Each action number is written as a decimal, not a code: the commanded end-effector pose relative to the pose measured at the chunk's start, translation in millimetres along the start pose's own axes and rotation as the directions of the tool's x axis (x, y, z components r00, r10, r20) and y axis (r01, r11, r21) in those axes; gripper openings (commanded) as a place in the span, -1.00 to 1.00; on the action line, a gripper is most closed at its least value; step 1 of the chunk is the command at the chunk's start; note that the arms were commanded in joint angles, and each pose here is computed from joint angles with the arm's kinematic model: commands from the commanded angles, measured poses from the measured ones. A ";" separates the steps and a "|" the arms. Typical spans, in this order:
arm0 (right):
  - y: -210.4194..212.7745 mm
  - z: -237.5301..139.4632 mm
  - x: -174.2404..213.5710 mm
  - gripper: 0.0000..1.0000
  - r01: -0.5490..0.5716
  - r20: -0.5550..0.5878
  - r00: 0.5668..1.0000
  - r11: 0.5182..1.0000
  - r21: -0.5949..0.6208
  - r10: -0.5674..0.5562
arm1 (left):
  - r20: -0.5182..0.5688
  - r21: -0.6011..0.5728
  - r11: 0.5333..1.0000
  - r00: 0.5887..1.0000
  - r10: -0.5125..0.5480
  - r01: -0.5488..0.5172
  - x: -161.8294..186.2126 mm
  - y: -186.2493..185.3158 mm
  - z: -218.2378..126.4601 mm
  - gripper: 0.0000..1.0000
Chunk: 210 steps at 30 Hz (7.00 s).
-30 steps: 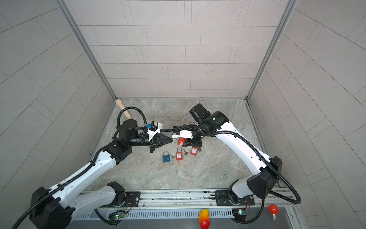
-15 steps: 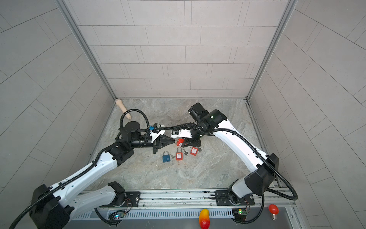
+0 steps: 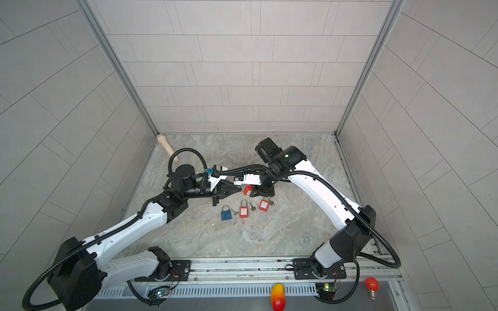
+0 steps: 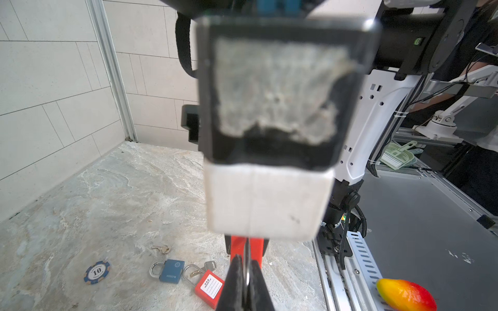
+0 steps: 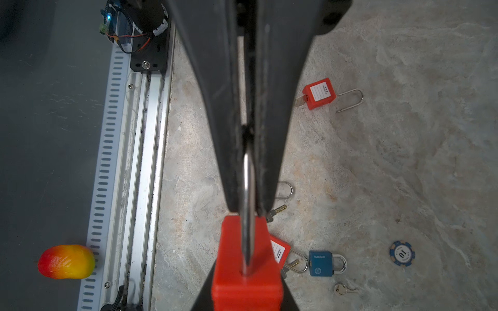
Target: Lock with the key
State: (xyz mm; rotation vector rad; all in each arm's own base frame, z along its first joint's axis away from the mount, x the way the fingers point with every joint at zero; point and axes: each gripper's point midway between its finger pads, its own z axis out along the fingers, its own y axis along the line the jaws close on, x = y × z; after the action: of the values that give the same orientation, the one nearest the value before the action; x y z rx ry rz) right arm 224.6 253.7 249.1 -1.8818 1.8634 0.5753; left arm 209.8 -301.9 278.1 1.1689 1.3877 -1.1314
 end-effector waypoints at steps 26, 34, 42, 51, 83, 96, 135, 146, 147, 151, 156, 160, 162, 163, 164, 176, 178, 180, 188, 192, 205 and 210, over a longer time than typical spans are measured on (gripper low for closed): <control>-2.0 -62.0 31.4 0.15 -0.242 0.112 0.966 0.965 0.098 0.231 | 0.143 0.096 0.995 0.990 0.012 -0.026 -46.0 -2.8 -7.5 -1.00; -4.3 -44.3 32.1 -0.03 -0.256 0.091 0.963 0.966 0.026 0.253 | 0.152 0.105 0.994 0.988 0.021 -0.037 -50.2 -7.1 -8.1 -1.00; 7.3 -35.1 21.9 -0.25 -0.240 0.110 0.963 0.969 -0.060 0.245 | 0.155 0.102 0.994 0.988 0.025 -0.041 -51.5 -7.5 -8.5 -1.00; 3.5 -39.7 22.9 -0.67 -0.204 0.125 0.972 0.979 0.015 0.200 | 0.151 0.091 0.995 0.988 0.022 -0.036 -49.5 -8.9 -10.0 -1.00; 14.1 -47.4 71.5 -1.00 -0.188 0.044 0.982 0.972 0.142 0.183 | 0.129 0.008 0.998 0.990 0.061 -0.062 -51.5 8.7 -29.3 -1.00; -4.8 -28.8 98.7 -1.00 -0.320 0.056 0.947 0.910 0.266 0.316 | -0.086 -0.073 0.997 0.996 -0.038 0.032 -17.7 28.5 -45.1 -1.00; -81.2 104.2 109.9 -1.00 -0.658 0.138 0.651 0.464 0.594 0.746 | -0.801 -0.059 0.851 0.484 -0.352 0.521 172.9 113.0 -6.4 -0.98; -88.3 129.0 105.5 -1.00 -0.651 0.094 0.622 0.447 0.613 0.777 | -0.815 -0.051 0.851 0.471 -0.338 0.522 189.5 131.4 13.4 -0.66; -89.8 129.2 107.5 -1.00 -0.640 0.084 0.620 0.441 0.629 0.780 | -0.813 -0.048 0.854 0.477 -0.334 0.518 188.4 133.2 15.2 -0.64; -90.1 133.6 110.8 -1.00 -0.630 0.062 0.611 0.438 0.642 0.789 | -0.800 -0.050 0.864 0.497 -0.335 0.502 185.5 143.0 21.9 -0.47; -88.2 141.3 116.8 -1.00 -0.621 0.022 0.595 0.442 0.647 0.804 | -0.786 -0.077 0.887 0.520 -0.335 0.455 179.3 157.6 24.5 -0.15; -89.3 141.3 115.2 -1.00 -0.617 0.021 0.599 0.445 0.649 0.801 | -0.760 -0.152 0.909 0.543 -0.358 0.387 169.7 181.4 19.6 -0.05; -89.3 139.0 111.8 -1.00 -0.617 0.024 0.602 0.447 0.648 0.798 | -0.738 -0.216 0.910 0.551 -0.390 0.354 163.8 198.5 13.6 -0.05; -89.0 138.3 109.0 -1.00 -0.616 0.023 0.606 0.450 0.646 0.795 | -0.716 -0.247 0.905 0.564 -0.411 0.345 156.4 207.1 10.3 -0.05; -88.1 137.6 106.5 -1.00 -0.612 0.020 0.611 0.455 0.647 0.792 | -0.678 -0.282 0.899 0.593 -0.435 0.336 147.3 218.6 6.5 -0.05; -86.6 164.0 107.0 -1.00 -0.589 -0.133 0.566 0.512 0.625 0.813 | -0.224 -0.726 0.647 0.810 -0.543 0.233 75.9 294.2 -97.4 -0.03; -88.3 168.4 109.9 -1.00 -0.585 -0.153 0.553 0.513 0.628 0.819 | -0.142 -0.747 0.618 0.849 -0.508 0.245 65.1 285.5 -112.8 -0.02; -88.8 171.2 114.1 -1.00 -0.590 -0.168 0.535 0.508 0.627 0.828 | -0.091 -0.765 0.589 0.860 -0.502 0.263 66.1 270.3 -126.3 0.00; -86.8 184.4 121.2 -0.78 -0.596 -0.230 0.498 0.523 0.610 0.836 | -0.047 -0.804 0.525 0.851 -0.523 0.278 76.1 213.4 -158.4 0.06; -87.5 183.3 121.7 -0.46 -0.594 -0.228 0.496 0.519 0.614 0.838 | -0.037 -0.815 0.493 0.822 -0.568 0.303 91.1 192.5 -165.8 0.10; -116.1 124.5 73.9 -0.01 -0.575 -0.037 0.634 0.502 0.646 0.773 | -0.016 -0.821 0.393 0.671 -0.741 0.414 152.1 165.5 -165.7 0.18; -122.8 107.6 63.9 0.08 -0.560 0.004 0.666 0.497 0.662 0.746 | -0.048 -0.830 0.346 0.562 -0.825 0.438 178.8 165.5 -163.5 0.23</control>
State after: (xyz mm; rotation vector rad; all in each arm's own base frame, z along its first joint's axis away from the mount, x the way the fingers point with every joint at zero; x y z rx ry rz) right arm 340.3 266.5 108.1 -0.7895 2.6208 -0.1246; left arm 346.4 -105.9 116.3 0.2107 2.4901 -0.5612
